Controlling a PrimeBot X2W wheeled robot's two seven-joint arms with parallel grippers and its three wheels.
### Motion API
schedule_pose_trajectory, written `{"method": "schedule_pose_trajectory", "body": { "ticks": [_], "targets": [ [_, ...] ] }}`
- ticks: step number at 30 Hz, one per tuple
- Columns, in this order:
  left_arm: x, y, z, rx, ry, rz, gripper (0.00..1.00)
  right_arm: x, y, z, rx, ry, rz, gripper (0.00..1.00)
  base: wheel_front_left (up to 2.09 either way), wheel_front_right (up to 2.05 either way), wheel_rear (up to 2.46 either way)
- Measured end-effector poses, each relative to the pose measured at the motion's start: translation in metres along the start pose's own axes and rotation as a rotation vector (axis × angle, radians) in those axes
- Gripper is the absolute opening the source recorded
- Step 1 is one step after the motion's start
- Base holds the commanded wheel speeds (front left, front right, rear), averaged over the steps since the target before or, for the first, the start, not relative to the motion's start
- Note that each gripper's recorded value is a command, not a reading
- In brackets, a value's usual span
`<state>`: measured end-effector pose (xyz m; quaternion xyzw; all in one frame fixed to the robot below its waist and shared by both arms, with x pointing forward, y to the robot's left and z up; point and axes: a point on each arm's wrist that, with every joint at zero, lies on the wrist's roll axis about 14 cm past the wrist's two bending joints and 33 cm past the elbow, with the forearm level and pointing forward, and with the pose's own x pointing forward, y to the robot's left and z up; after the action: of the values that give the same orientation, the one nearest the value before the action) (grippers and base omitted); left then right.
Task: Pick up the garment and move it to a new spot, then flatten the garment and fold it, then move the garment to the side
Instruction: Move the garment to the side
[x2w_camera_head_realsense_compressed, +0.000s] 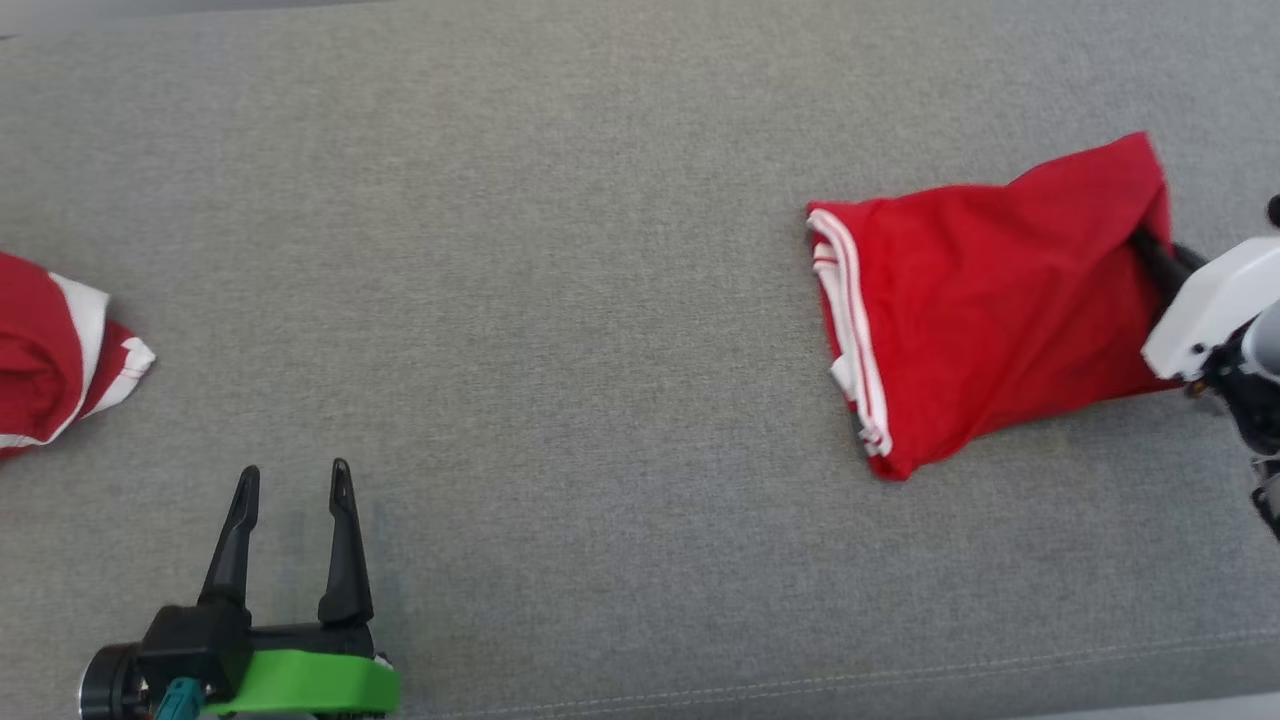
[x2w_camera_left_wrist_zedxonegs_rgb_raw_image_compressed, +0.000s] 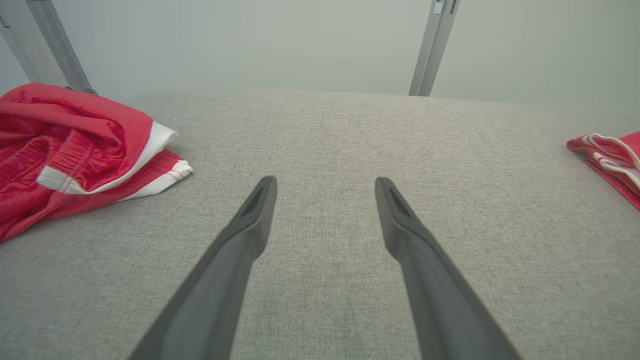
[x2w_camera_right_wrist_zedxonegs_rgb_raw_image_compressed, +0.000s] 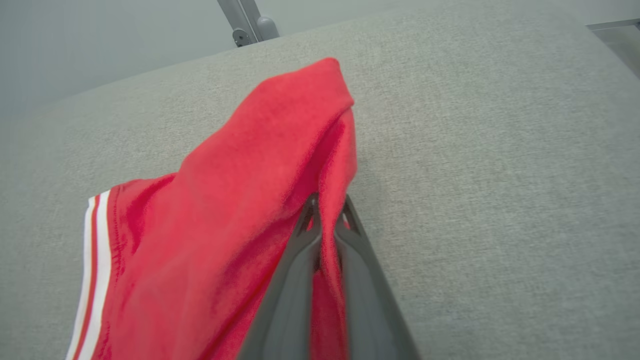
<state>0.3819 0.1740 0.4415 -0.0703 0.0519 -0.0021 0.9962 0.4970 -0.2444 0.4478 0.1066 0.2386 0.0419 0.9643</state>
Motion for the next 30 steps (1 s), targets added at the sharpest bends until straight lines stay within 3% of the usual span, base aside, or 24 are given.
{"method": "schedule_pose_trajectory", "body": {
  "ticks": [7,9,12,16,17,18,23,26,30],
  "targets": [
    [0.041,-0.023,-0.020,0.058,0.033,-0.116,1.00,-0.020,-0.115,0.039,-0.056,-0.069,-0.290,0.00,0.00,0.00,0.00],
    [0.049,-0.026,-0.030,0.083,0.054,-0.144,1.00,-0.025,-0.140,0.052,-0.161,-0.078,-0.366,0.00,0.00,0.00,0.00],
    [0.058,-0.031,-0.047,0.102,0.090,-0.176,1.00,-0.023,-0.165,0.070,-0.194,-0.118,-0.447,0.00,0.00,0.00,0.00],
    [0.064,-0.025,-0.059,0.109,0.113,-0.163,1.00,-0.014,-0.191,0.066,-0.238,-0.059,-0.536,0.03,0.00,0.00,0.00],
    [0.064,-0.022,-0.062,0.119,0.121,-0.160,1.00,-0.012,-0.196,0.067,-0.260,-0.048,-0.552,0.93,0.00,0.00,0.00],
    [0.063,-0.018,-0.062,0.127,0.125,-0.153,1.00,-0.009,-0.198,0.069,-0.273,-0.047,-0.564,1.00,0.00,0.00,0.00],
    [0.062,0.009,-0.047,0.158,0.091,-0.072,1.00,0.007,-0.182,0.107,-0.383,-0.210,-0.544,1.00,0.00,0.00,0.00],
    [0.055,0.016,-0.029,0.152,0.048,-0.033,1.00,0.013,-0.140,0.118,-0.410,-0.371,-0.440,1.00,0.00,0.00,0.00],
    [0.034,0.019,-0.024,0.129,0.055,-0.007,1.00,0.003,-0.100,0.103,-0.431,-0.446,-0.332,1.00,0.00,0.00,0.00]
  ]
}}
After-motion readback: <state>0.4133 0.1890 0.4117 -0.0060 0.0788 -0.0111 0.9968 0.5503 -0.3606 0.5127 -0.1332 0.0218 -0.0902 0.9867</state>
